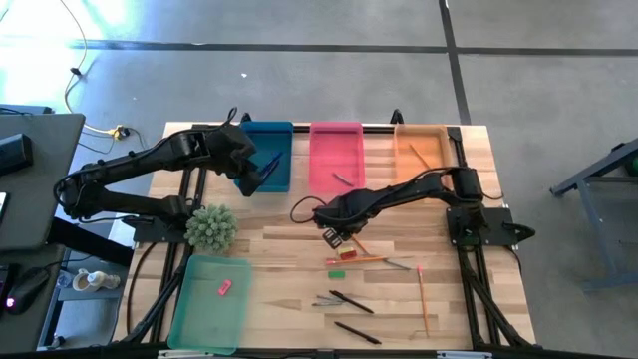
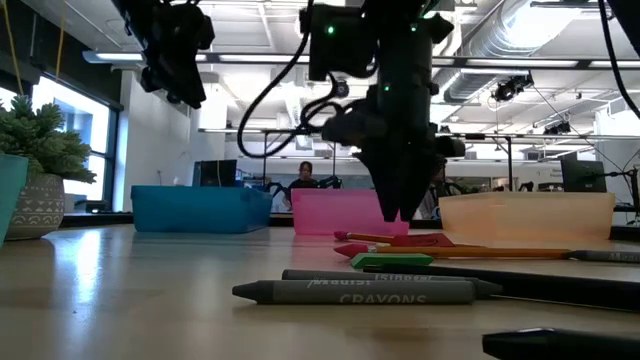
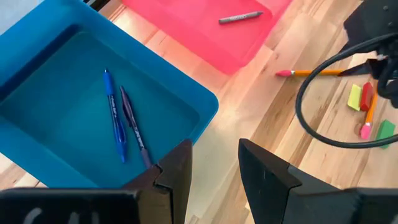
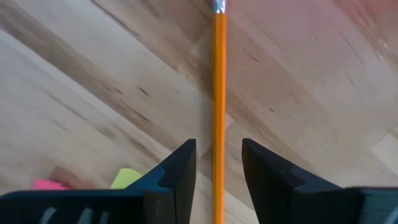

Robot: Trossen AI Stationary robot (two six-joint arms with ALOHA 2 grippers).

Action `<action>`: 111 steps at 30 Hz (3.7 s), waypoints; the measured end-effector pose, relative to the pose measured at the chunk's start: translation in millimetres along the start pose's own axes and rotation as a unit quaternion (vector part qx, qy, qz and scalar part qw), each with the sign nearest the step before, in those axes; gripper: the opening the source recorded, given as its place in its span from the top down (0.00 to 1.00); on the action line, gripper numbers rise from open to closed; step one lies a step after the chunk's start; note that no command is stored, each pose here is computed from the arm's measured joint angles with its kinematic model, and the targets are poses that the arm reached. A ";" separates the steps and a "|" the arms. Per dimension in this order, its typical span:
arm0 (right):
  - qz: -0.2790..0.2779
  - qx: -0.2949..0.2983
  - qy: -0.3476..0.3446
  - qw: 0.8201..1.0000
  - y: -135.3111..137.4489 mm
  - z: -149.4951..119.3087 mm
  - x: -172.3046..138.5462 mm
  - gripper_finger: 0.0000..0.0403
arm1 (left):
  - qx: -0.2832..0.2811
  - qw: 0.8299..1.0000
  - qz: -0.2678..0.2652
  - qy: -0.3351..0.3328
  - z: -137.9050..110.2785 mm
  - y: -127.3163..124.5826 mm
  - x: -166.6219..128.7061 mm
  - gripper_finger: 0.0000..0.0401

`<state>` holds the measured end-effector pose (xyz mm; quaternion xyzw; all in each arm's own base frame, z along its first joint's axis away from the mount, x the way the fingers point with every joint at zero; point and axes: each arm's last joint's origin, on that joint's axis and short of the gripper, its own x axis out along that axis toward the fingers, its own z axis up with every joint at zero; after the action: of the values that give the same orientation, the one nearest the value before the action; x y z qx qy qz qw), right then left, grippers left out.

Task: Sort crayons/erasers/pens/pencils in bins
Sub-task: Put the orange pencil into the orange bin

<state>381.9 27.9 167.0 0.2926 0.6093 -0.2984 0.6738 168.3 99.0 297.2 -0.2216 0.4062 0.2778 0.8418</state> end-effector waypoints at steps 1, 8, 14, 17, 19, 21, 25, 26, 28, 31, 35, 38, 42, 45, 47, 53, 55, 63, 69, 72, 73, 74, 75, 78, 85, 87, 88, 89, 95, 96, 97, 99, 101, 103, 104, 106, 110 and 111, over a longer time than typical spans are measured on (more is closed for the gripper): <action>-0.002 0.001 0.001 1.000 1.0 -0.4 2.9 0.71 | 0.000 1.000 0.000 0.000 0.0 0.0 0.0 0.71; -0.014 -0.004 0.012 1.000 5.6 -2.7 19.8 0.71 | 0.000 1.000 0.000 0.000 -0.1 0.0 0.0 0.71; -0.014 0.009 0.025 1.000 6.9 -2.9 25.9 0.76 | 0.000 1.000 0.000 0.002 -0.4 0.1 0.0 0.71; -0.013 0.009 0.025 1.000 7.0 -2.9 26.0 0.84 | 0.000 1.000 0.000 0.002 -0.4 0.1 0.0 0.71; -0.014 0.009 0.025 1.000 7.0 -2.9 26.2 0.91 | 0.000 1.000 0.000 0.002 -0.4 0.1 0.0 0.71; -0.015 0.008 0.025 1.000 6.8 -2.8 26.2 0.96 | 0.000 1.000 0.000 0.002 -0.4 0.1 0.1 0.71; -0.023 0.005 0.021 0.999 6.2 -3.4 26.2 0.97 | 0.000 1.000 0.000 0.002 -0.3 0.1 0.1 0.71; -0.025 0.003 0.022 0.999 5.8 -3.5 26.3 0.96 | 0.003 1.000 0.000 0.002 -0.3 0.1 0.1 0.71; -0.026 -0.007 0.024 0.999 5.5 -3.7 26.5 0.96 | 0.012 1.000 0.000 0.002 -0.3 0.1 0.1 0.71; -0.029 -0.020 0.022 0.999 4.9 -5.7 23.3 0.98 | 0.013 1.000 0.000 0.002 -0.3 0.1 0.1 0.71; -0.040 -0.028 0.001 0.999 2.5 -10.4 8.8 0.99 | 0.013 1.000 0.000 0.002 -0.3 0.1 0.2 0.71; -0.043 -0.031 -0.025 0.998 1.1 -12.5 -5.8 0.99 | 0.013 1.000 0.000 0.002 -0.3 0.1 0.2 0.71; -0.041 -0.031 -0.064 0.997 -2.9 -14.0 -27.4 0.99 | 0.013 1.000 0.000 0.002 -0.3 0.1 0.2 0.71; -0.051 -0.029 -0.097 0.994 -10.2 -15.2 -46.2 0.99 | 0.013 1.000 0.001 0.002 -0.2 0.4 0.2 0.71; -0.064 -0.026 -0.120 0.990 -16.9 -15.0 -58.1 0.99 | 0.012 1.000 0.001 0.002 -0.1 0.5 0.2 0.71; -0.114 -0.023 -0.179 0.977 -44.1 -13.8 -93.5 0.99 | 0.012 1.000 0.000 -0.001 0.4 0.4 0.2 0.71; -0.130 -0.020 -0.199 0.971 -54.1 -12.4 -104.3 0.99 | 0.015 1.000 0.002 -0.001 0.4 0.4 0.2 0.71; -0.201 -0.008 -0.229 0.952 -97.7 -5.5 -135.8 0.99 | 0.052 0.999 0.002 -0.003 0.7 0.4 0.2 0.71; -0.216 0.022 -0.226 0.950 -138.3 -3.2 -124.7 0.99 | 0.074 0.997 -0.001 -0.024 4.8 -0.6 0.1 0.71; -0.197 0.045 -0.225 0.953 -159.1 -6.5 -117.5 0.99 | 0.075 0.996 -0.005 -0.046 9.0 -1.5 -0.2 0.71; -0.191 0.052 -0.229 0.953 -165.0 -7.6 -115.6 0.99 | 0.075 0.996 -0.006 -0.054 10.5 -1.9 -0.4 0.71; -0.184 0.058 -0.237 0.952 -170.7 -8.5 -114.3 0.99 | 0.075 0.995 -0.007 -0.063 12.2 -2.3 -0.4 0.71; -0.179 0.064 -0.245 0.951 -176.1 -9.0 -112.5 0.99 | 0.075 0.995 -0.009 -0.071 14.0 -2.7 -0.3 0.71; -0.170 0.079 -0.267 0.945 -192.8 -10.5 -108.0 0.99 | 0.079 0.992 -0.013 -0.100 19.8 -4.1 -0.4 0.71; -0.187 0.092 -0.272 0.939 -225.3 -9.8 -86.3 1.00 | 0.079 0.984 -0.020 -0.161 35.1 -7.3 3.4 0.71; -0.190 0.090 -0.262 0.942 -233.1 -8.5 -78.8 1.00 | 0.078 0.982 -0.022 -0.172 38.5 -8.1 5.4 0.71; -0.191 0.093 -0.259 0.942 -237.0 -7.9 -75.3 1.00 | 0.079 0.980 -0.023 -0.181 40.9 -8.6 6.2 0.71; -0.190 0.094 -0.254 0.944 -240.8 -7.4 -71.8 1.00 | 0.079 0.979 -0.024 -0.185 42.2 -8.9 7.1 0.71; -0.186 0.112 -0.214 0.952 -265.6 -8.8 -54.1 1.00 | 0.078 0.976 -0.026 -0.202 51.0 -10.8 17.8 0.71; -0.189 0.113 -0.207 0.953 -269.6 -10.0 -50.8 1.00 | 0.079 0.976 -0.025 -0.201 51.8 -10.9 20.1 0.71; -0.191 0.113 -0.199 0.955 -273.4 -11.1 -47.5 1.00 | 0.080 0.976 -0.024 -0.200 52.9 -11.0 22.9 0.71; -0.185 0.114 -0.187 0.958 -279.7 -13.0 -41.7 1.00 | 0.083 0.976 -0.023 -0.198 54.4 -11.3 27.7 0.71; -0.178 0.115 -0.175 0.961 -284.5 -15.1 -36.8 1.00 | 0.083 0.978 -0.022 -0.191 54.9 -11.3 32.9 0.71; -0.175 0.112 -0.167 0.964 -288.4 -16.5 -33.2 1.00 | 0.082 0.980 -0.021 -0.183 55.2 -11.3 38.1 0.71; -0.177 0.107 -0.163 0.965 -290.1 -17.2 -31.8 1.00 | 0.079 0.980 -0.021 -0.179 55.3 -11.3 40.4 0.71; -0.176 0.099 -0.154 0.967 -293.1 -18.9 -29.3 1.00 | 0.073 0.982 -0.021 -0.173 55.6 -11.3 44.6 0.71; -0.164 0.096 -0.141 0.972 -297.3 -20.8 -26.1 1.00 | 0.066 0.985 -0.020 -0.161 55.7 -11.2 52.1 0.71; -0.161 0.097 -0.139 0.972 -298.1 -21.4 -25.3 1.00 | 0.065 0.985 -0.020 -0.159 55.7 -11.2 53.5 0.71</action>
<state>139.9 -148.6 181.2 0.2104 0.5171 -0.4986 0.6631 234.4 139.4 287.5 -0.1272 0.2803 0.2654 0.9137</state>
